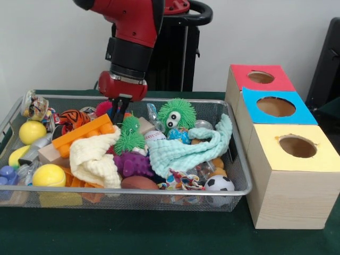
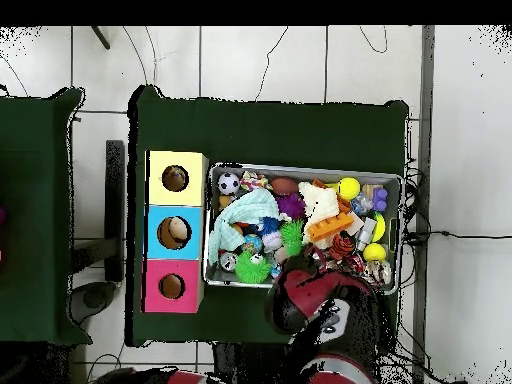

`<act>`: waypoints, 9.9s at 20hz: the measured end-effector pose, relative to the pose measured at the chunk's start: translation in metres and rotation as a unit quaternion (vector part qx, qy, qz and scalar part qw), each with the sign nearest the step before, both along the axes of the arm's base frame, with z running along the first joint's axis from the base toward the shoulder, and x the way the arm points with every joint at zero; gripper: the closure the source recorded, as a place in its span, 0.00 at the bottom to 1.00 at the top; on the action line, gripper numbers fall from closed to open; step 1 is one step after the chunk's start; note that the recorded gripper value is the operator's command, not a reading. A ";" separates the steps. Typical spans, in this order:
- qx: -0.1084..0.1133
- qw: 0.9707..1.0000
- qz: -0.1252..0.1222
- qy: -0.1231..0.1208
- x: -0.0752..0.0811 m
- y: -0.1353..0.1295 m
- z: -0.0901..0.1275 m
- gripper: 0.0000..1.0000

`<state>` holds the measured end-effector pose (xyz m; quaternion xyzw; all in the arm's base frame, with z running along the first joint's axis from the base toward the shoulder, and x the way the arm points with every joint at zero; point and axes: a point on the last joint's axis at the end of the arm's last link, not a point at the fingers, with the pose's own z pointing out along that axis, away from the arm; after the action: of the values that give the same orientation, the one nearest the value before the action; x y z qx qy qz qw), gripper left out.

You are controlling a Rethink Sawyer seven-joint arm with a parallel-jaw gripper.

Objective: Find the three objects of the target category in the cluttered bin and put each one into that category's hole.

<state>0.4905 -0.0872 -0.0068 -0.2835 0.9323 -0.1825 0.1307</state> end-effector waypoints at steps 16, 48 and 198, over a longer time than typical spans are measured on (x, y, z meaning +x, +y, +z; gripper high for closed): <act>0.071 0.989 -0.130 0.019 -0.026 0.024 0.015 1.00; 0.208 0.960 -0.185 0.045 -0.068 0.082 -0.004 1.00; 0.113 0.980 -0.093 -0.137 0.108 0.075 -0.024 1.00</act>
<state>0.5981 -0.0120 -0.0309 -0.1511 0.9426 -0.1248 0.2704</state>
